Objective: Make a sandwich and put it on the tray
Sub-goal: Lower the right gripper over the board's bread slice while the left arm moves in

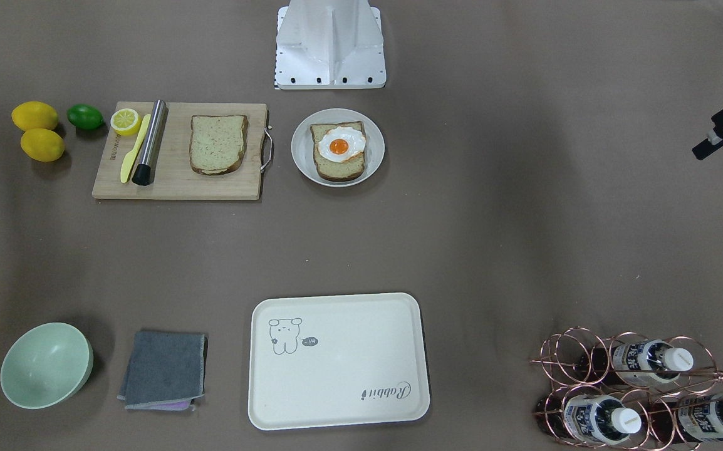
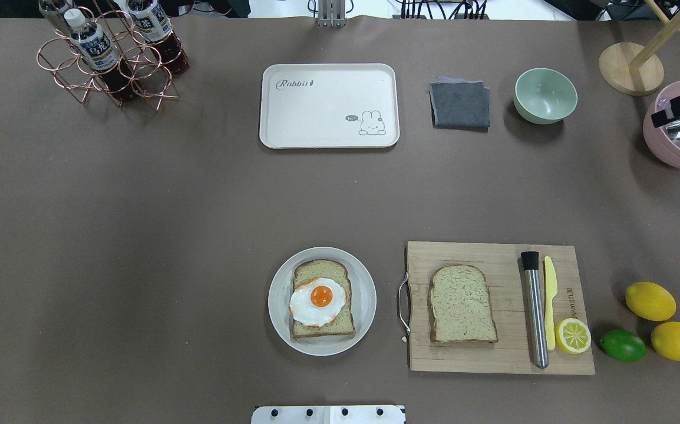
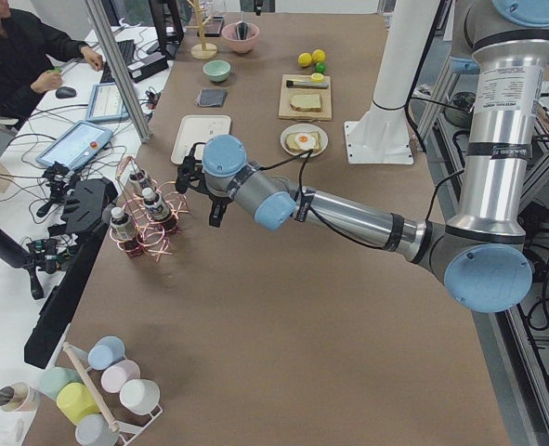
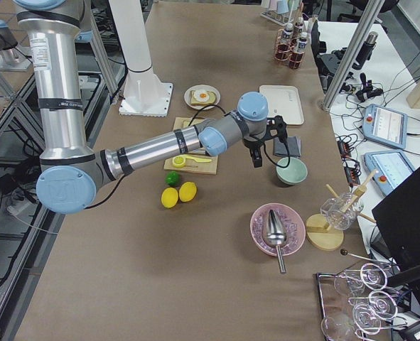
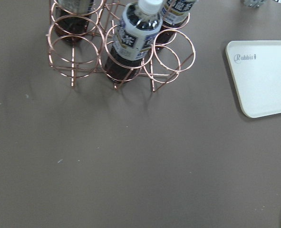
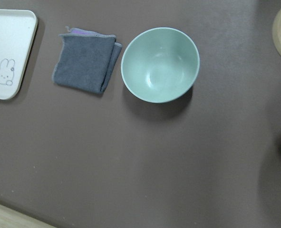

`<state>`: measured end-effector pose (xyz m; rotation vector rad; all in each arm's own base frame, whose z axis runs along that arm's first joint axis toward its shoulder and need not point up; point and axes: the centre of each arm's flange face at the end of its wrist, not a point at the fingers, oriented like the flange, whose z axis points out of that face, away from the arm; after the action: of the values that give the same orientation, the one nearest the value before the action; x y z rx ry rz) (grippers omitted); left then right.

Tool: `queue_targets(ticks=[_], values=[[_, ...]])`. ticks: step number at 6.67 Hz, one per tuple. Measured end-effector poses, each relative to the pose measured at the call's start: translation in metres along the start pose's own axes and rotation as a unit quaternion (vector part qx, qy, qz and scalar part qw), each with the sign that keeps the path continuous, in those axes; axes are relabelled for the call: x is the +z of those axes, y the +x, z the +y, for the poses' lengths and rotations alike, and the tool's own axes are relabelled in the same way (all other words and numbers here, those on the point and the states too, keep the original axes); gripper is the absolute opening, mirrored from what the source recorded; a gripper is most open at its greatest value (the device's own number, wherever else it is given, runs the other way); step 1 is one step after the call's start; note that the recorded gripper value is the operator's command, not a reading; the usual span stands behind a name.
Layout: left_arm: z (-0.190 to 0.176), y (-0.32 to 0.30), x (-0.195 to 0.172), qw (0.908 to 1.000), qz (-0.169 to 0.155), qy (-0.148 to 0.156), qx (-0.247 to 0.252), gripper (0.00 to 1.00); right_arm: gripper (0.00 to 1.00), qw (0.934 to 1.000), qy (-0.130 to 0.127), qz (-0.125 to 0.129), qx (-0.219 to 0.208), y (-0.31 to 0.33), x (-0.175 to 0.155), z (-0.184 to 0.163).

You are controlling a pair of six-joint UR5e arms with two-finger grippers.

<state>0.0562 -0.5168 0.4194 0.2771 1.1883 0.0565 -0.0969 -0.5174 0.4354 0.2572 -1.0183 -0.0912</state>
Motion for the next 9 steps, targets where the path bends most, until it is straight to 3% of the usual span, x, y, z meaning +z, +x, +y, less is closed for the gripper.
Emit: queue_targets(ticks=[1, 4, 7, 9], values=[[0.000, 0.025, 0.014, 1.0000, -0.001, -0.001, -0.002, 0.98, 1.00, 0.9998, 0.003, -0.006, 0.018, -0.033, 0.024, 0.000], [0.010, 0.087, 0.075, 0.9980, -0.046, 0.026, -0.033, 0.98, 1.00, 0.9942, 0.016, -0.031, 0.101, -0.113, 0.080, 0.024], [0.035, 0.133, 0.148, 0.9945, -0.084, 0.043, -0.045, 0.98, 1.00, 0.9884, -0.012, -0.047, 0.144, -0.183, 0.123, 0.072], [0.046, 0.147, 0.164, 0.9936, -0.086, 0.045, -0.059, 0.98, 1.00, 0.9901, -0.036, -0.041, 0.129, -0.213, 0.155, 0.110]])
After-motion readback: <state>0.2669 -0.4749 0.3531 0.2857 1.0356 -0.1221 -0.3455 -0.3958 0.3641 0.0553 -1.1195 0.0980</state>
